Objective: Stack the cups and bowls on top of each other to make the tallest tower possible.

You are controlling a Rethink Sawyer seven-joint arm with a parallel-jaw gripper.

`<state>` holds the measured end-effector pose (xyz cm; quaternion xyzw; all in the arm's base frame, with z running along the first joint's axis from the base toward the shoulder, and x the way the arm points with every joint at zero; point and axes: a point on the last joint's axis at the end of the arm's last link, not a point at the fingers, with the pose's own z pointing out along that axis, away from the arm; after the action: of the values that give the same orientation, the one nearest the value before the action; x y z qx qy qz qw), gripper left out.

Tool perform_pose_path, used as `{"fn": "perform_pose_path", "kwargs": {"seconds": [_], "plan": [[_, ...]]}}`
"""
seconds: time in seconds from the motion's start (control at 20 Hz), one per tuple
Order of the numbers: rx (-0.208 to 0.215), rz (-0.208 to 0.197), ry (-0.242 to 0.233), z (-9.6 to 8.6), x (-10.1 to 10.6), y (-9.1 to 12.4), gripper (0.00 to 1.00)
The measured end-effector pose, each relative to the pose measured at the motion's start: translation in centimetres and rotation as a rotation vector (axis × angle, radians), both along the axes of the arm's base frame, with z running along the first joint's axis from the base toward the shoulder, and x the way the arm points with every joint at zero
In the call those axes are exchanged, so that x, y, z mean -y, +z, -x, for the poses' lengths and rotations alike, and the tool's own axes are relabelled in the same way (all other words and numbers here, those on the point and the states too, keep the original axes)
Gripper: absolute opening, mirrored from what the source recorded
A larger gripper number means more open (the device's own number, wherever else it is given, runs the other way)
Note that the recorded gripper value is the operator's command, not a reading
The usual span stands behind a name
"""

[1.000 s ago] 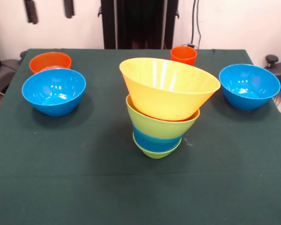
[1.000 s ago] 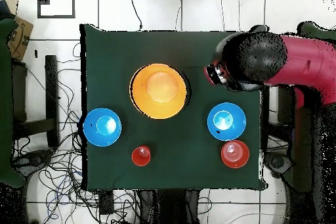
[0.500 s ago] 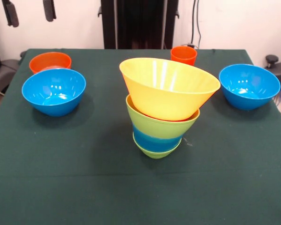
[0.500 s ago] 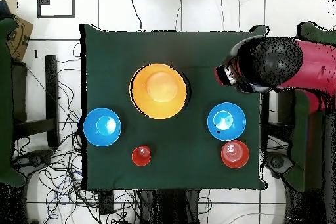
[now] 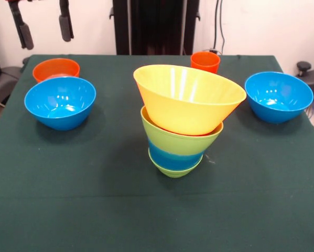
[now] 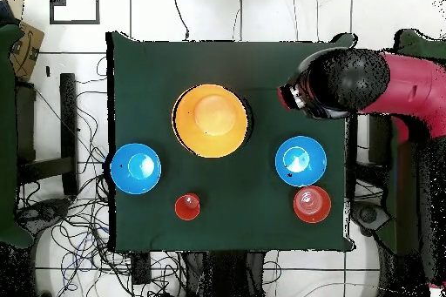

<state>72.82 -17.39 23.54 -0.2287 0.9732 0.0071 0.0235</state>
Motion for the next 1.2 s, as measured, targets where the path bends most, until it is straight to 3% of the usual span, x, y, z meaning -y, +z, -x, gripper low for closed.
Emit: {"fn": "perform_pose_path", "kwargs": {"seconds": [0.2,0.65,1.2], "plan": [[0.017,-0.017,0.008,-0.5,-0.6,-1.1,1.0],[0.01,-0.039,0.016,-0.6,-1.1,-2.2,1.0],[0.008,-0.043,-0.003,-0.2,0.6,-2.7,1.0]]}}
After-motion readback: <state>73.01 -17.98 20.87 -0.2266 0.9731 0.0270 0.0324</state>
